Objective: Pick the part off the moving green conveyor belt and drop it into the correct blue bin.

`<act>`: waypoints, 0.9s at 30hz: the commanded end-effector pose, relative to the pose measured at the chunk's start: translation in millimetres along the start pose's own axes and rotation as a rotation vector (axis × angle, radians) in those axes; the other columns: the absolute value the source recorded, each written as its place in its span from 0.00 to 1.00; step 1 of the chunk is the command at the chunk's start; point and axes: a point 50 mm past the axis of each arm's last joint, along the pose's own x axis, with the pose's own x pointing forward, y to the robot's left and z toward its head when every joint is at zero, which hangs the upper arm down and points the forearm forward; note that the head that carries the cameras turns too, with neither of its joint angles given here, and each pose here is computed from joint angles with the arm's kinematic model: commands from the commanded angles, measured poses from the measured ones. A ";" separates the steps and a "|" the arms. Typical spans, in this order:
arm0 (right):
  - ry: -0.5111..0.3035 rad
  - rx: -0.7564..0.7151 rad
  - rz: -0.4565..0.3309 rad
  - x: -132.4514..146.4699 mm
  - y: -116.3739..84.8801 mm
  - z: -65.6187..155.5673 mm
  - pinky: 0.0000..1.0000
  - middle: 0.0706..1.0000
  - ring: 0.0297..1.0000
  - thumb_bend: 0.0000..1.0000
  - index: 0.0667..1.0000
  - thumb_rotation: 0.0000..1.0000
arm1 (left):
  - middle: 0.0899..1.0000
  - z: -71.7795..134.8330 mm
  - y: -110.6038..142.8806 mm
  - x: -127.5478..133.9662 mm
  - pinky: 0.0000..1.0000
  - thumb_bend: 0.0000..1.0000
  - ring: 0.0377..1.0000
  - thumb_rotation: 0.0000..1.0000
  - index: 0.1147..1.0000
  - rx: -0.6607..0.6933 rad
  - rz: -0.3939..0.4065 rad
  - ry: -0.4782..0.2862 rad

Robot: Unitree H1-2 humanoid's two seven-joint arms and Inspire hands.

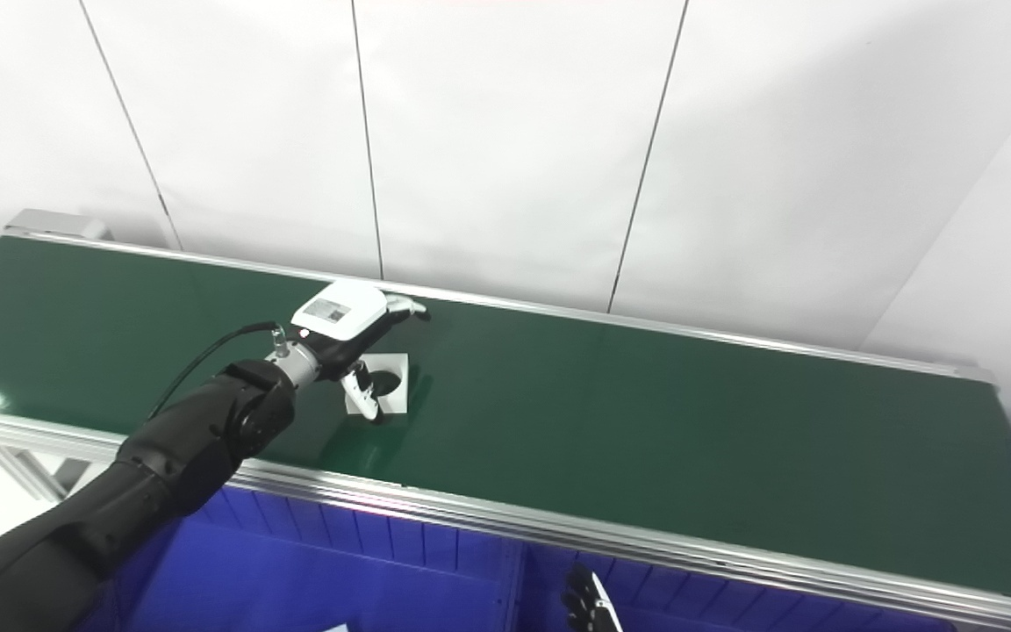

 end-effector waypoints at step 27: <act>-0.104 0.019 0.004 3.7 8.9 17.7 0.86 0.92 0.89 1.00 0.95 0.95 | 0.33 15.6 36.2 21.5 0.22 0.54 0.29 0.06 0.42 0.130 -0.285 0.124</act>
